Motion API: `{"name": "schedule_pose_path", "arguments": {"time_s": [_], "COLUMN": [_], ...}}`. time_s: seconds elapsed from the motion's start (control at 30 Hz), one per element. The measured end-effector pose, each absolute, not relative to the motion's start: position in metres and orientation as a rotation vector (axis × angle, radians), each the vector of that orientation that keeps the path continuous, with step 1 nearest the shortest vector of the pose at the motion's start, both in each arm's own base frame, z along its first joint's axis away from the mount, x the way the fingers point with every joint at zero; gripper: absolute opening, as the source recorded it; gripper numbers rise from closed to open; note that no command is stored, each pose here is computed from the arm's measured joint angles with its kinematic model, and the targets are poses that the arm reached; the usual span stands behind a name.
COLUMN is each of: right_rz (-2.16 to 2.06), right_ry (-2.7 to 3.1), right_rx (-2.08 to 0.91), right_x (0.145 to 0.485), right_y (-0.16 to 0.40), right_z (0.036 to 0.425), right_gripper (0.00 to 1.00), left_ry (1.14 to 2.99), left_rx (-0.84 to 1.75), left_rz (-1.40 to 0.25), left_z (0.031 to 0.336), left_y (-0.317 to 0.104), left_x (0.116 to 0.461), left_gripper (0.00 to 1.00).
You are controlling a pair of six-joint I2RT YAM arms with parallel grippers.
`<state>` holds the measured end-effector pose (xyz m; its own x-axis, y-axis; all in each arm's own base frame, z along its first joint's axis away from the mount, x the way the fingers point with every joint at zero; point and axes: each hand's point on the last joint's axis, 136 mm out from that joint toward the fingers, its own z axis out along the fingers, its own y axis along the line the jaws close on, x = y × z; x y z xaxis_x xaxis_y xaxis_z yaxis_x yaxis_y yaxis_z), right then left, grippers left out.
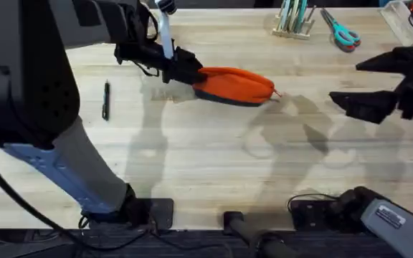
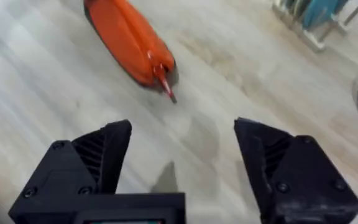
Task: Unzip the bag, pick up the pens from the table one at a time and place them inside, then zip the bag closed.
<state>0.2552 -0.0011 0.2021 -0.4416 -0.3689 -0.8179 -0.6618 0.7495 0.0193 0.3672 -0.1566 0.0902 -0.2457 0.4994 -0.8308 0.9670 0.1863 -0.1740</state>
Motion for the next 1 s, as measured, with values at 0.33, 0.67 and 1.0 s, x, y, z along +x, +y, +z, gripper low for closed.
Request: {"name": "schedule_pose_path", "arguments": {"time_s": [0.33, 0.67, 1.0], "right_rz": [0.541, 0.612, 0.611], "right_ry": [1.759, 1.697, 1.682], "right_rx": [-0.890, -0.882, -0.886], "right_x": [0.250, 0.256, 0.258], "right_y": [0.021, 0.022, 0.022], "right_z": [0.160, 0.147, 0.146], "right_gripper": [0.997, 0.997, 0.997], "left_ry": [1.838, 1.837, 1.838], "left_rx": [1.376, 1.376, 1.376], "left_rz": [-0.955, -0.955, -0.955], "left_z": [0.090, 0.090, 0.090], "left_y": [-0.157, -0.157, -0.157], "left_x": [0.368, 0.368, 0.368], "left_gripper": [0.041, 0.041, 0.041]}}
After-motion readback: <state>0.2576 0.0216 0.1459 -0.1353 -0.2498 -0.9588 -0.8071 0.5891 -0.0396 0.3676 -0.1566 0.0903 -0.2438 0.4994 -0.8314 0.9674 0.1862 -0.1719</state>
